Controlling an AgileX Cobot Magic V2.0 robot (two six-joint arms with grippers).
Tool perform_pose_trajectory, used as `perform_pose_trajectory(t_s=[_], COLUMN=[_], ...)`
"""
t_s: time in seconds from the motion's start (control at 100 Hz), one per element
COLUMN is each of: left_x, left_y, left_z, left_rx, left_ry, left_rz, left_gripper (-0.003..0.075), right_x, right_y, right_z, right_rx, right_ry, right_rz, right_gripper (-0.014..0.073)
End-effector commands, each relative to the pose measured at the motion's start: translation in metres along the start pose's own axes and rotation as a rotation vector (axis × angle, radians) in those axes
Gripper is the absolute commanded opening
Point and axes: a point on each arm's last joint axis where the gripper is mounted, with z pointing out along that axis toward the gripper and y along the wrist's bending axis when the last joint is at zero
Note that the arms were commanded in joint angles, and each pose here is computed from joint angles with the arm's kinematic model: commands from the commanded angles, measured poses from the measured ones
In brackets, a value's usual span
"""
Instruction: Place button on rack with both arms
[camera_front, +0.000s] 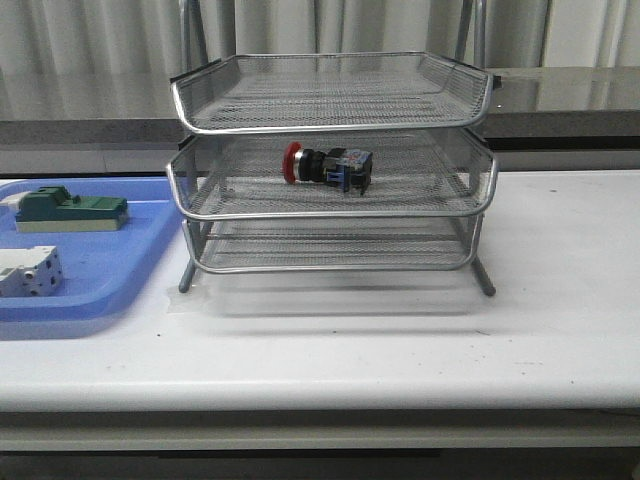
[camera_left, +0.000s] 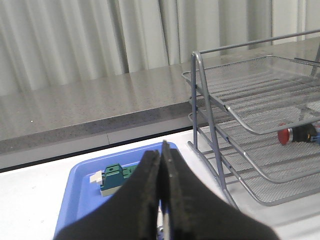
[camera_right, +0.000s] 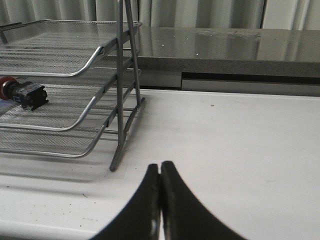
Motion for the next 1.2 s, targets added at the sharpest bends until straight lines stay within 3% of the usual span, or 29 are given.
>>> perform_pose_trajectory(t_s=[0.0,0.88,1.19], left_x=[-0.0147,-0.0147,-0.0125], left_y=[0.0024,0.0024,0.0065], left_z=[0.0008,0.0008,0.0002], left_rx=[-0.017,-0.017,-0.072], left_ry=[-0.092,-0.092,-0.077], left_rz=[-0.017,-0.019,-0.116], left_gripper=[-0.002,-0.002,-0.002], right_x=[-0.0134,-0.0134,-0.0134], right_y=[-0.0003,-0.0003,-0.0003], right_z=[-0.003,-0.003,-0.003], right_rx=[0.006,0.006,0.006], right_ry=[-0.118,-0.118,-0.118], right_rz=[0.003,0.003,0.003], right_gripper=[-0.006,-0.006,-0.006])
